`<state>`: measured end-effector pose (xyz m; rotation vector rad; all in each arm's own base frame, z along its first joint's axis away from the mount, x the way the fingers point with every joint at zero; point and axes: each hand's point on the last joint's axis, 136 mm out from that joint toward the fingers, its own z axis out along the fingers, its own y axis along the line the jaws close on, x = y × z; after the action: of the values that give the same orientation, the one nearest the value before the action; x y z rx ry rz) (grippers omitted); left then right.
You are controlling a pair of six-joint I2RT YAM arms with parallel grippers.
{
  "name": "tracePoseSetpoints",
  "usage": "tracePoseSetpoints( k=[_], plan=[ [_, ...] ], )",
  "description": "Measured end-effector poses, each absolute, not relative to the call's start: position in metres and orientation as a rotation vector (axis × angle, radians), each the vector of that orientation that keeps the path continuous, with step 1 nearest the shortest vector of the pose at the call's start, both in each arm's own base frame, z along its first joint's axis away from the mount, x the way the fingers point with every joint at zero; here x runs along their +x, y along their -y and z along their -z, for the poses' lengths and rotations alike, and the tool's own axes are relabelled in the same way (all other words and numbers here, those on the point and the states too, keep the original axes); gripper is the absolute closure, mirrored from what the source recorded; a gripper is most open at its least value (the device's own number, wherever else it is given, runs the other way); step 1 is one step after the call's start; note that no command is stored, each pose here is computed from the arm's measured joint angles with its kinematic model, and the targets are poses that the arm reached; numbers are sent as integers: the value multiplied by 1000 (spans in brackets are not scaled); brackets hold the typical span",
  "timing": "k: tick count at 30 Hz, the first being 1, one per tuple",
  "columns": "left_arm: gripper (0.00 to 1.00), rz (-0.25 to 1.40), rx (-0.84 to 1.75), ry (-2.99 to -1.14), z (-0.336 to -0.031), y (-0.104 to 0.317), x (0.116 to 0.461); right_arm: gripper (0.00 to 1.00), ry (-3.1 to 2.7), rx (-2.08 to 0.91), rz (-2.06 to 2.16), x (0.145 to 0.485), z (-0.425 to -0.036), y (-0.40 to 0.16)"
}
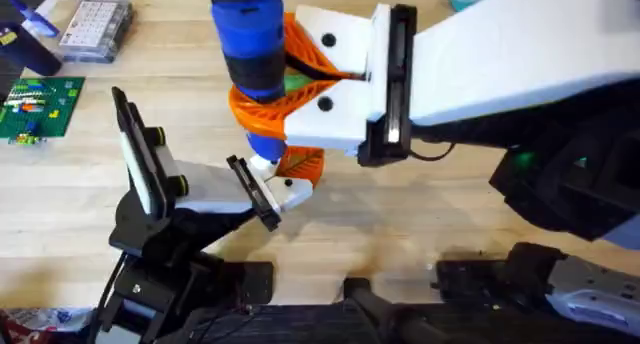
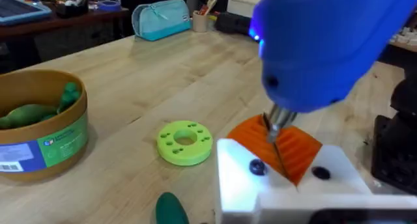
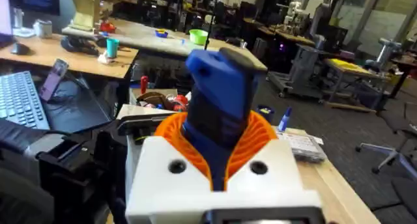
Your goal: Pick up the gripper from the table and insert it into the empty holder that is missing its gripper. Then pick up a screw, insert it into the mounting hole, and use the screwdriver to tighten it. Finally, clean up the table by picking up the vegetable and placing it into the bucket.
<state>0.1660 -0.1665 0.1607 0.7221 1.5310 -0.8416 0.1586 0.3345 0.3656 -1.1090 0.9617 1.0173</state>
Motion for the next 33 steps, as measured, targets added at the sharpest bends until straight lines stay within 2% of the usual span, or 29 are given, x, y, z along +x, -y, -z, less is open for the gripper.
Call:
tracePoseSetpoints(
  k=[7, 33],
  plan=[
    [987, 842, 722, -1531, -161, 166, 166, 941, -1000, -1121, -1028, 164, -354, -341],
    [987, 842, 722, -1531, -161, 166, 166, 942, -1045, -1106, -1043, 168, -348, -343]
  ],
)
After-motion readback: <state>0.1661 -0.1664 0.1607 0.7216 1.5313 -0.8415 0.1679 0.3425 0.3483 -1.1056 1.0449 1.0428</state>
